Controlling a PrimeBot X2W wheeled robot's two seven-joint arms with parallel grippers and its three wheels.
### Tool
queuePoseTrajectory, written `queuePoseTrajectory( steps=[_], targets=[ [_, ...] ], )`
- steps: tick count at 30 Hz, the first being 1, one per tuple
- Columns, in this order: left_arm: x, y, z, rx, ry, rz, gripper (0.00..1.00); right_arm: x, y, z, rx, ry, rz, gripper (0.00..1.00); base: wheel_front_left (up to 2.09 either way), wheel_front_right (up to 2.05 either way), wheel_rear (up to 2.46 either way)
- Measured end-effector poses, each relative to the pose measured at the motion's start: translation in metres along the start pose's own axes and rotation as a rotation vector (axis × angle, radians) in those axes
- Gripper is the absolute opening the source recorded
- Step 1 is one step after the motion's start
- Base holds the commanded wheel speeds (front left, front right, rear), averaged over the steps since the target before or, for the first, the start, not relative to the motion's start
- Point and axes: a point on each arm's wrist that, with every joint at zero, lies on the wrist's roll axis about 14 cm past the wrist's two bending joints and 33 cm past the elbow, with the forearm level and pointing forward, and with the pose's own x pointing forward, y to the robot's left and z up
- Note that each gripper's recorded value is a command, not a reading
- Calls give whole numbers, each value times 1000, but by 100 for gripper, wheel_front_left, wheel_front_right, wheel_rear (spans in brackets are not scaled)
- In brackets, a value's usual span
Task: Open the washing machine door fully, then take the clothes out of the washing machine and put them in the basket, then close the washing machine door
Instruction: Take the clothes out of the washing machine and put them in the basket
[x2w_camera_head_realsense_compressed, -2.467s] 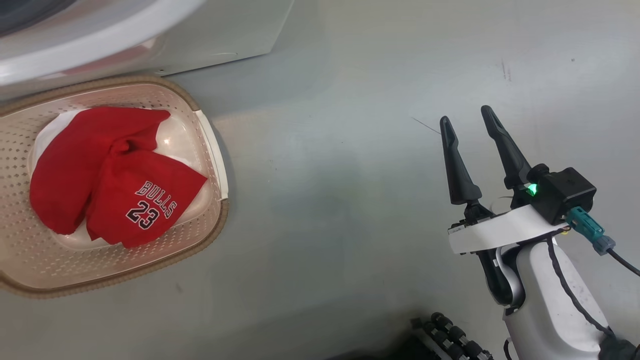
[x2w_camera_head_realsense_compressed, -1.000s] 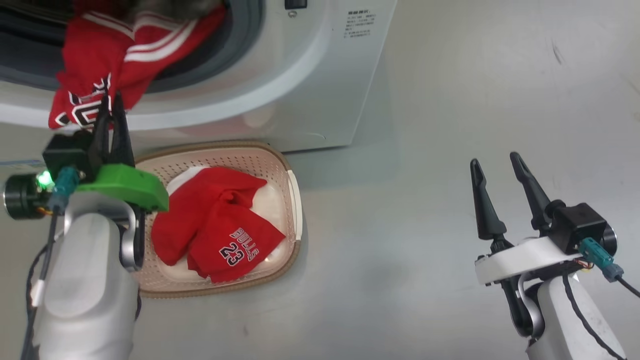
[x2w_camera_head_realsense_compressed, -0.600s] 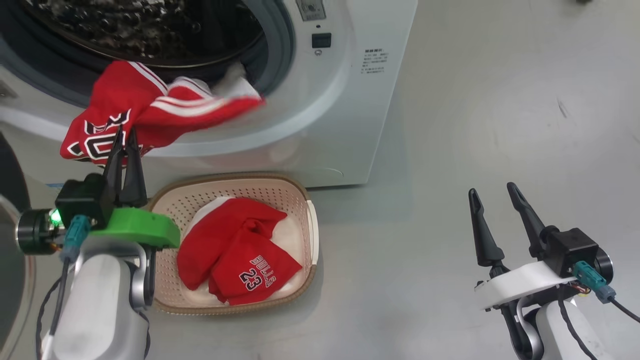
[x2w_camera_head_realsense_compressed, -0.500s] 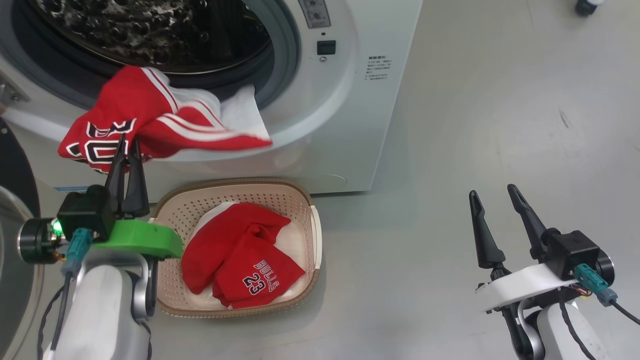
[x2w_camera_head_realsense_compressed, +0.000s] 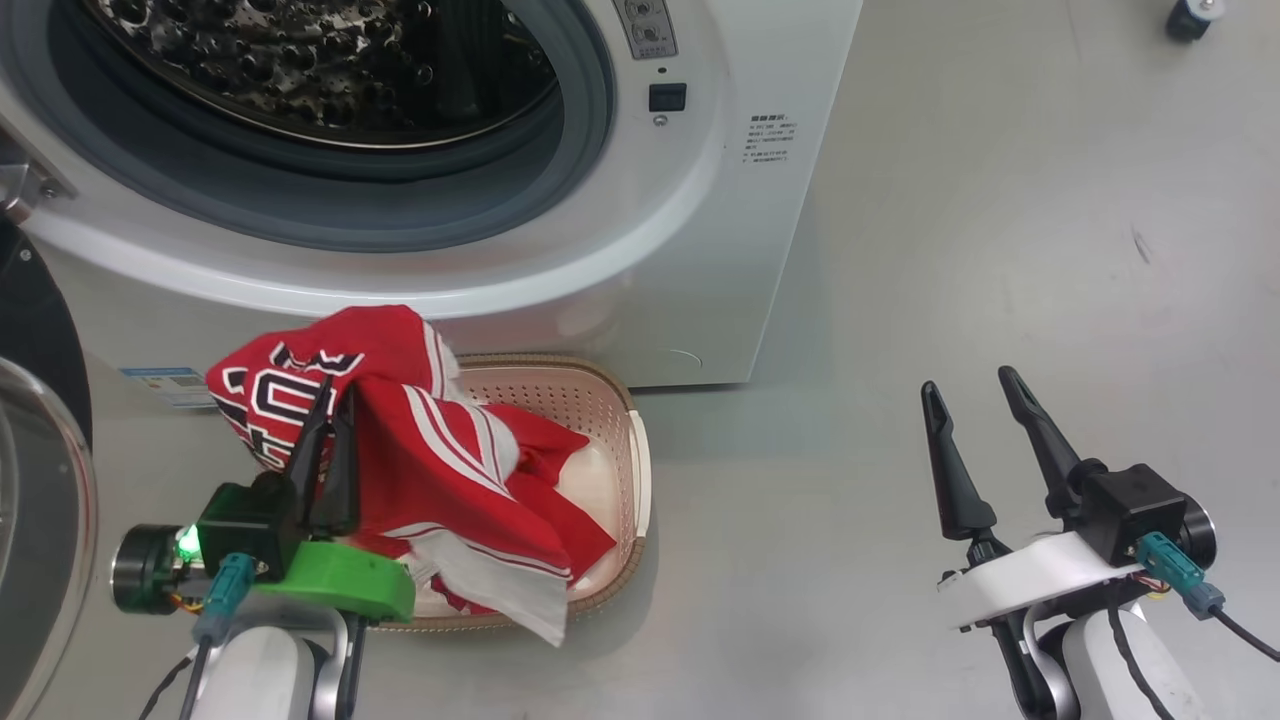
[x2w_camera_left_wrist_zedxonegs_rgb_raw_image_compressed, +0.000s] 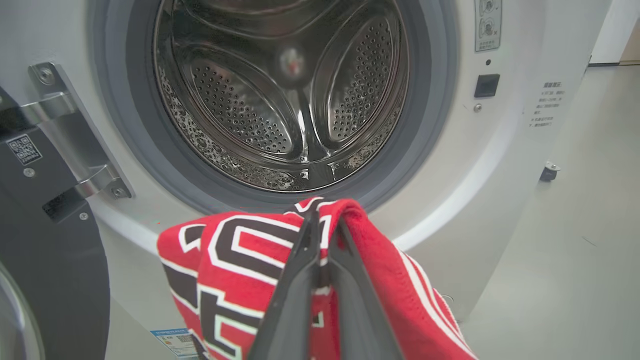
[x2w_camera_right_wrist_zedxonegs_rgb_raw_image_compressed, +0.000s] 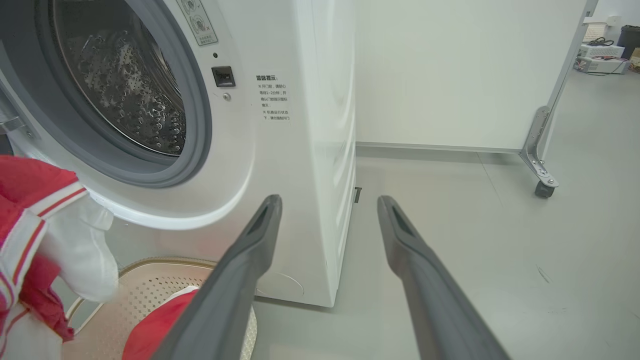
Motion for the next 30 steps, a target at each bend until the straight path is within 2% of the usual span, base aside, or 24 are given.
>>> queuePoseTrajectory(
  steps=[7,24,25,27,28,30],
  targets=[
    [0,-9,-34,-15,99,-31,0,1,-6,-3,8,6,-18,100,0,0,0],
    [14,-13,-141,-27,484,-47,0,18,-16,-21,21,41,-35,100,0,0,0],
    [12,-13,-149,-24,517,-47,35,18,-18,-21,20,42,-40,100,0,0,0],
    [10,-12,-162,-23,571,-40,91,17,-23,-23,18,47,-53,100,0,0,0],
    [9,-12,-166,-26,588,-38,100,16,-25,-24,18,51,-60,100,0,0,0],
    [12,-15,-170,-24,601,-45,100,14,-30,-26,16,59,-77,100,0,0,0]
  ],
)
